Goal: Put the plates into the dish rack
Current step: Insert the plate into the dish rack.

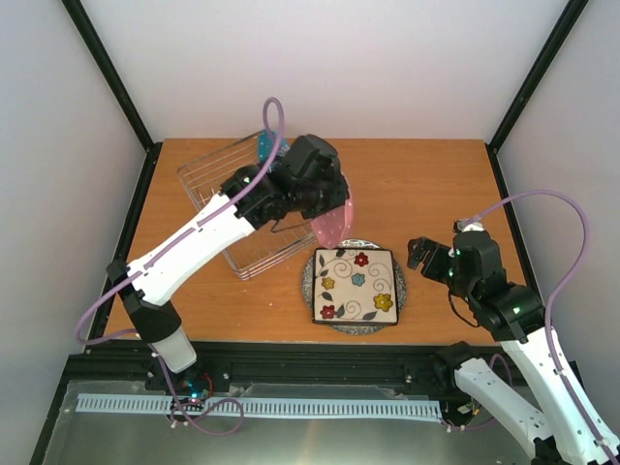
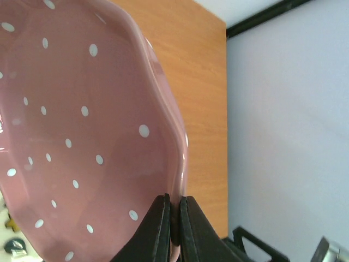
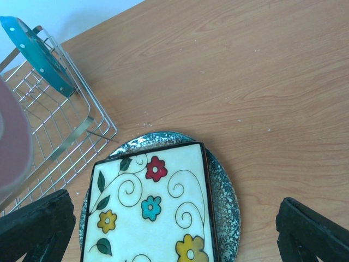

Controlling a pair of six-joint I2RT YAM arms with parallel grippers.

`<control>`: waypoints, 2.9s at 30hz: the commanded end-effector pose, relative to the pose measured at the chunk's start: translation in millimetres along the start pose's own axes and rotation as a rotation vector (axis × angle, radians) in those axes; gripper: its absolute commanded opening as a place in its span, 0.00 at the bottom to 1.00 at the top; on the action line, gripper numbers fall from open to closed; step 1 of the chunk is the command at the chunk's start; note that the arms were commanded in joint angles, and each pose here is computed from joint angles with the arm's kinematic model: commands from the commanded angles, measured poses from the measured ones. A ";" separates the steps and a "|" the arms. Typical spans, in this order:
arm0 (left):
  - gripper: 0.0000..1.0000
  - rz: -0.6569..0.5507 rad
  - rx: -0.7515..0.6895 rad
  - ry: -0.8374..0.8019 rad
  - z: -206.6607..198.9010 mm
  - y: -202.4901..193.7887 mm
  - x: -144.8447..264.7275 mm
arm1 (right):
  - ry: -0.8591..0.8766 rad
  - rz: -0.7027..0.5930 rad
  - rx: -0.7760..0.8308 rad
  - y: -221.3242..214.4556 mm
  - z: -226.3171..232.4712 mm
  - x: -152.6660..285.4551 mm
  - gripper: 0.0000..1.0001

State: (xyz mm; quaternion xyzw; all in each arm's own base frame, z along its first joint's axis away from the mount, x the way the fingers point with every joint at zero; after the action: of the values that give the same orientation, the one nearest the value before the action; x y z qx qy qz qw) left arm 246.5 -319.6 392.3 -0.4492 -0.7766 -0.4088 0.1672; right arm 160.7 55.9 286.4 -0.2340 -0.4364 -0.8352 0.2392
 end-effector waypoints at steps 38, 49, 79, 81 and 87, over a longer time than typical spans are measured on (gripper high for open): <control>0.01 -0.348 -0.070 -0.344 143.8 225.0 14.2 | -0.099 -0.024 0.029 33.6 30.0 -45.1 1.00; 0.01 -0.385 -0.029 -0.310 166.9 233.2 -3.0 | -0.115 -0.023 0.032 37.4 34.2 -54.8 1.00; 0.01 -0.437 0.058 -0.309 202.0 222.4 -36.3 | -0.125 -0.016 0.067 40.1 36.9 -61.3 1.00; 0.01 -0.440 0.068 -0.297 205.8 220.3 -38.5 | -0.124 -0.015 0.068 40.0 36.9 -61.7 1.00; 0.01 -0.436 0.090 -0.259 219.4 214.3 -50.7 | -0.126 -0.018 0.070 40.0 36.6 -61.4 1.00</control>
State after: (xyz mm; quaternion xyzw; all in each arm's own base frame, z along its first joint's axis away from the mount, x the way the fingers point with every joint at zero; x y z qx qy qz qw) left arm 471.1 -125.1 279.3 -0.3578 -0.8744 -0.3138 0.0940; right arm 235.1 79.5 282.5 -0.2875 -0.4767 -0.7994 0.2257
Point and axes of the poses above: each gripper's point midway between its finger pads, its own x axis back along the fingers, its own z axis along the line the jaws close on, y = z × x, the point moved 7 cm from there along x, back along the fingers, and after that the axes turned 8 degrees about -x, right-handed, at the moved point
